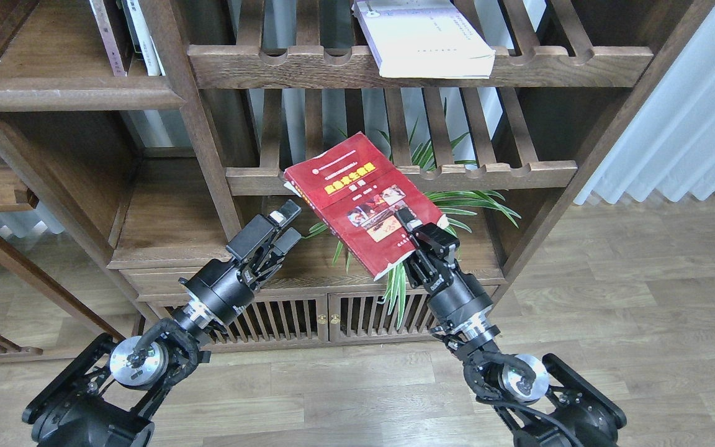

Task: Organize books on shelf
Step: 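Pull the red book down off the shelf with both grippers, then grip the red book's edge with the left gripper, steadying with right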

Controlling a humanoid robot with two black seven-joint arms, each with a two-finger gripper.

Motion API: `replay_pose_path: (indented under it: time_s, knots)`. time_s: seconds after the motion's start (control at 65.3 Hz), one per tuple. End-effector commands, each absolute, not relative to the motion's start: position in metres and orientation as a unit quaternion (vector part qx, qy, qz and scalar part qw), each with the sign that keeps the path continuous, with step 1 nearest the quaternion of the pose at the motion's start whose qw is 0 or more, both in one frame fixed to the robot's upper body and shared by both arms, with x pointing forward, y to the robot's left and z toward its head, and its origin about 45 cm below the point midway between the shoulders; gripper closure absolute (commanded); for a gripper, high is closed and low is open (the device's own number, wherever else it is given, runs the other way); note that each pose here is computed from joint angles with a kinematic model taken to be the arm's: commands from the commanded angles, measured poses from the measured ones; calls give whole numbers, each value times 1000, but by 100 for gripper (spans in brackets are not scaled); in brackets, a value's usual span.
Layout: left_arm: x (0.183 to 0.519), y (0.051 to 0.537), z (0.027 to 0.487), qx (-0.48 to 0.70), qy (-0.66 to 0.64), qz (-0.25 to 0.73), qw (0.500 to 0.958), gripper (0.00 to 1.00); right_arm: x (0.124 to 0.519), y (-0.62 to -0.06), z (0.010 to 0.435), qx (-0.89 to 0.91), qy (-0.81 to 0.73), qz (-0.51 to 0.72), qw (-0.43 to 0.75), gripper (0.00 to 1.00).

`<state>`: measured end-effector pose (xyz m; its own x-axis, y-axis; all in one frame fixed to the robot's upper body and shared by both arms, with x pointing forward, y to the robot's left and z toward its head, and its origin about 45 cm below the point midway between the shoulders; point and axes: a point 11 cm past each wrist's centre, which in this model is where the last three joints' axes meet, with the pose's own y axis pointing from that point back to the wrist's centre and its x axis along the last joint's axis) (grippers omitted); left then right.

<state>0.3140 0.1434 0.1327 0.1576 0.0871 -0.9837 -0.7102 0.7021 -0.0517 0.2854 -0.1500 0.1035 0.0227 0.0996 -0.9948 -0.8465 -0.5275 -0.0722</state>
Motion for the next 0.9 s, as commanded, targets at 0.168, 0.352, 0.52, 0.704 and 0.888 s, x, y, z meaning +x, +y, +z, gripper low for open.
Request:
replay_pose_path:
  time_s: [0.168, 0.352, 0.52, 0.704, 0.888]
  knots:
    - [306, 142, 120, -255, 595, 287, 706, 0, 262, -124, 91, -616, 298, 643, 345, 97]
    - [301, 140, 114, -248, 600, 289, 703, 2, 259, -125, 89, -618, 301, 641, 341, 97]
    - [301, 141, 111, -246, 602, 293, 701, 7, 258, -124, 88, -619, 301, 641, 339, 97]
    - [301, 142, 110, -245, 602, 293, 701, 16, 256, -125, 86, -617, 304, 642, 339, 97]
    - [300, 141, 110, -244, 602, 293, 702, 33, 253, -124, 85, -620, 304, 642, 334, 97]
